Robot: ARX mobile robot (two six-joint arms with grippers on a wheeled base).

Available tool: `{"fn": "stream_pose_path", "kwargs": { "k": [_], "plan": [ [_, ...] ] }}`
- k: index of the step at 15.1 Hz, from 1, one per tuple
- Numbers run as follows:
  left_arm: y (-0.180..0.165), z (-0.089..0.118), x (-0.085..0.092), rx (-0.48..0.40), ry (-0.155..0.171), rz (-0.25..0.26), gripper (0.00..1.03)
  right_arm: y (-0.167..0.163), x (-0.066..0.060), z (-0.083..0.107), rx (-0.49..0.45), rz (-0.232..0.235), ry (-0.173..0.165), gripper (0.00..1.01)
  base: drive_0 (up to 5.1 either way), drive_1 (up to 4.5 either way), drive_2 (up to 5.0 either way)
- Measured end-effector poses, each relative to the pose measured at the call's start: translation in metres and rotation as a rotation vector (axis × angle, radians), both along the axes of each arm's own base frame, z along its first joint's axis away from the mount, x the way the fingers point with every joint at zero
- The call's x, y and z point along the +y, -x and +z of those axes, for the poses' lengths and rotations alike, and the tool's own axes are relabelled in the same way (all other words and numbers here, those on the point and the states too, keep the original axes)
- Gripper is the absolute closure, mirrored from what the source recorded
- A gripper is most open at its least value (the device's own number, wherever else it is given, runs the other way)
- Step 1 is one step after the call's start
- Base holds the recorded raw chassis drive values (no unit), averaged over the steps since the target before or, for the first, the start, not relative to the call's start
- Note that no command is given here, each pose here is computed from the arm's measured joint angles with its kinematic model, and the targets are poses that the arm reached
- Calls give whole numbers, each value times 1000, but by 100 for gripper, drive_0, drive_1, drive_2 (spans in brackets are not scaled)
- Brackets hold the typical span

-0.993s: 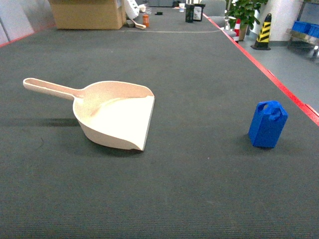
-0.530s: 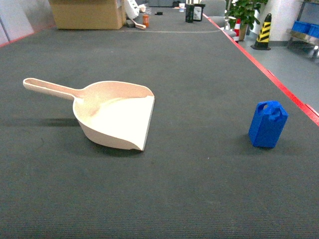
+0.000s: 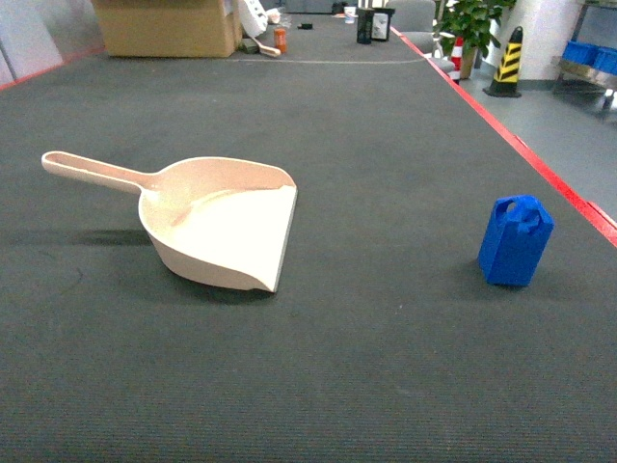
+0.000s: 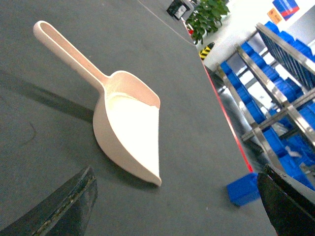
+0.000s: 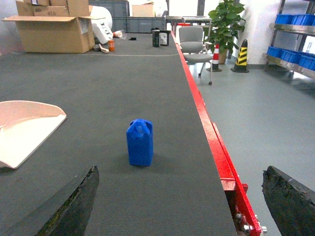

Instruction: Place part in tray to right shelf

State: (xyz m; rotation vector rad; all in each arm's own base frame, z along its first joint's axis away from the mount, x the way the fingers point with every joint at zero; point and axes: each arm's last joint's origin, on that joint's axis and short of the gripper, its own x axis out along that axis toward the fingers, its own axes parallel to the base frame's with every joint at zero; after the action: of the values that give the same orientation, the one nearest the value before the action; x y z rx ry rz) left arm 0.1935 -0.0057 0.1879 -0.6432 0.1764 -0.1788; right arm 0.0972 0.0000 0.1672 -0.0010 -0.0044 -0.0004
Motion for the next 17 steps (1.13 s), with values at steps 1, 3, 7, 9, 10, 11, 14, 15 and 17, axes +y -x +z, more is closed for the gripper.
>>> {"fn": "stream_pose_path", "kwargs": {
  "k": [1,3,7,9,10,11,14,15,17],
  "plan": [
    [-29,-2,2,13,67,16,5,0,0,0,1,0,0,3,0,0,0],
    [-70,-17,6,90,154,32,5,0,0,0,0,0,0,3,0,0,0],
    [-134,-46,10,210,278,89,5,0,0,0,0,0,0,3,0,0,0],
    [-156,-53,13,223,293,109,5,0,0,0,0,0,0,3,0,0,0],
    [-165,-56,16,224,300,122,5,0,0,0,0,0,0,3,0,0,0],
    [-169,-58,17,230,303,125,5,0,0,0,0,0,0,3,0,0,0],
    [-207,-67,32,243,348,165,5,0,0,0,0,0,0,3,0,0,0],
    [-220,-69,38,251,360,201,5,0,0,0,0,0,0,3,0,0,0],
    [-243,-78,47,250,390,213,5,0,0,0,0,0,0,3,0,0,0]
  ]
}}
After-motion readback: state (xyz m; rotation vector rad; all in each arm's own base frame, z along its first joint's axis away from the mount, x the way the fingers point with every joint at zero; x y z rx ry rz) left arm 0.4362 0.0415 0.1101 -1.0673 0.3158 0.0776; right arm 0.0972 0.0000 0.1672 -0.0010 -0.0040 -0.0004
